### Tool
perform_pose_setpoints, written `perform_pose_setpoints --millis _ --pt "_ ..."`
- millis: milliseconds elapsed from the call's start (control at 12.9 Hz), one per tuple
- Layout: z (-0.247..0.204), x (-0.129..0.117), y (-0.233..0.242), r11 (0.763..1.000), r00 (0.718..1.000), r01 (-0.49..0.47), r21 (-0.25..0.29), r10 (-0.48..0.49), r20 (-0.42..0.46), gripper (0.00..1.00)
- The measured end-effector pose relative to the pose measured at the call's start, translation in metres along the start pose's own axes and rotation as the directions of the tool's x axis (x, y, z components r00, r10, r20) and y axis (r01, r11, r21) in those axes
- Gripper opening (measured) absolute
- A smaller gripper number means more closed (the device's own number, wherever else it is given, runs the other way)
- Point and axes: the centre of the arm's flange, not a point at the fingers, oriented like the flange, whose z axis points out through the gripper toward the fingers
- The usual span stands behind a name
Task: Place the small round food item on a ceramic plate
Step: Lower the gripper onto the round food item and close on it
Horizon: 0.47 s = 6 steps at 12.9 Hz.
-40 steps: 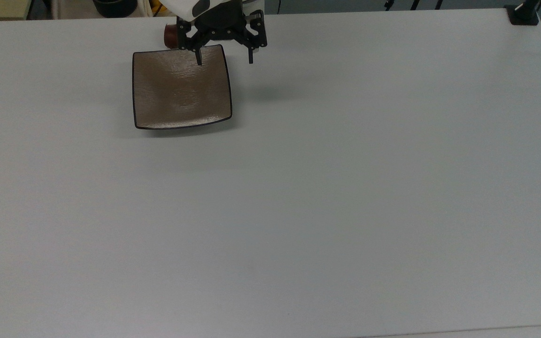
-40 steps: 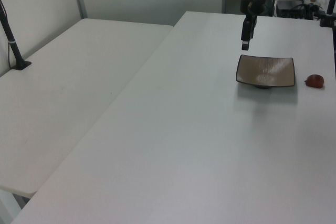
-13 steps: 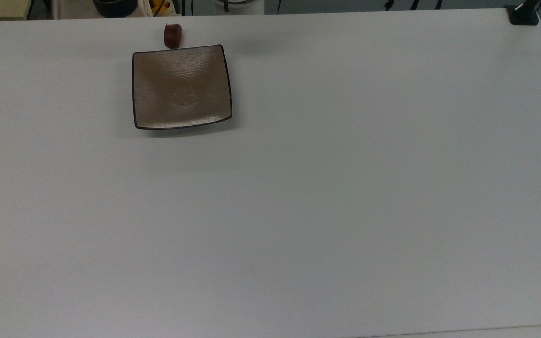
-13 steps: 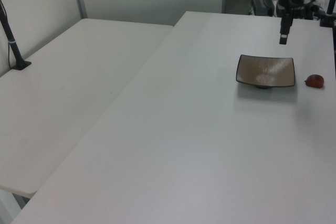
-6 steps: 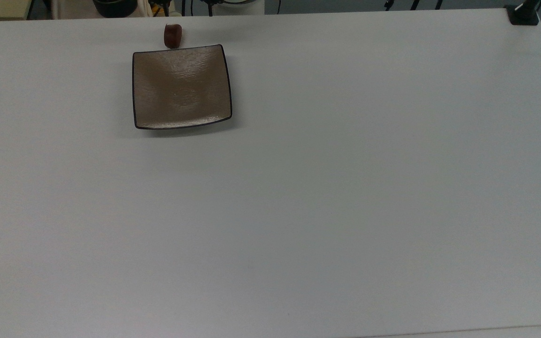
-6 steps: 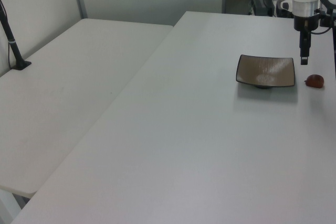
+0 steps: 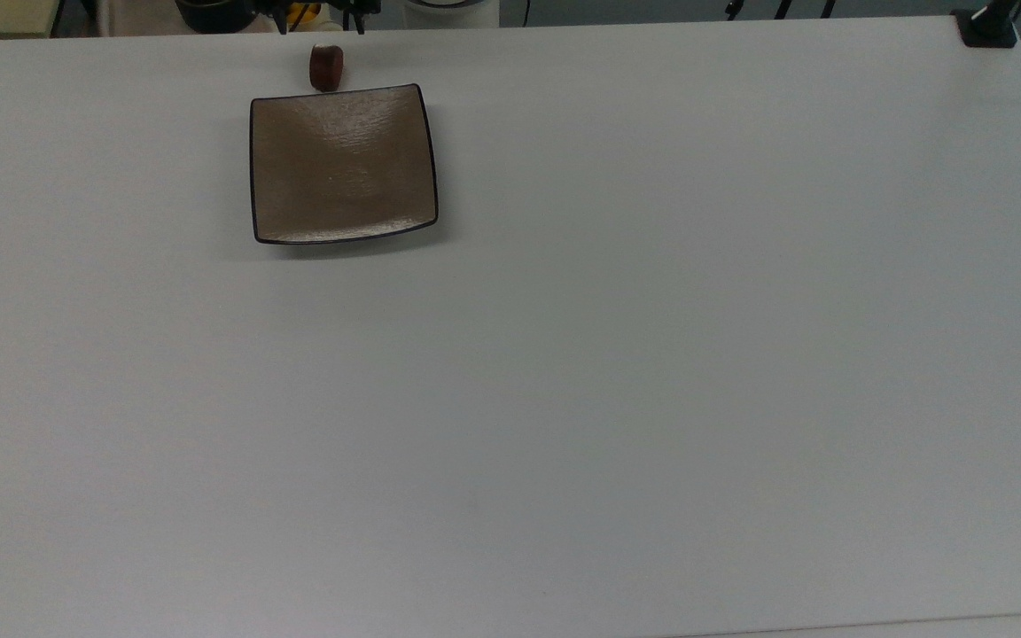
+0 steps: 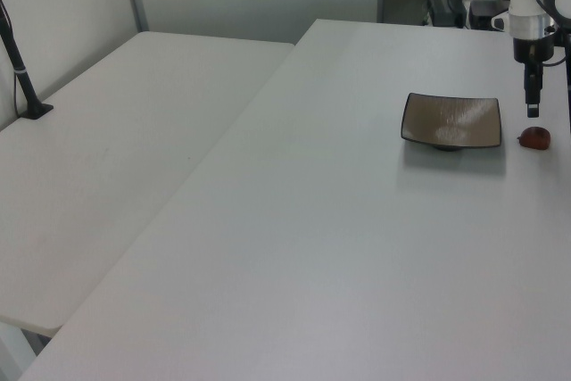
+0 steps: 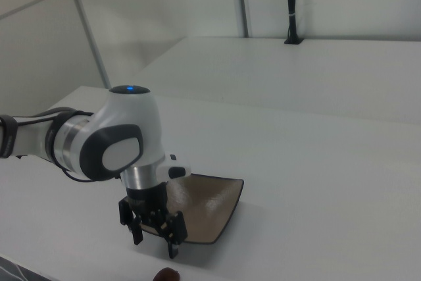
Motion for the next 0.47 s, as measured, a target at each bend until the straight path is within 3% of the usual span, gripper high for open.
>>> perform_pose_setpoints --millis 465 --pt "0.044 0.008 0.005 1.0 0.998 -0.013 -0.002 0.013 0.063 1.0"
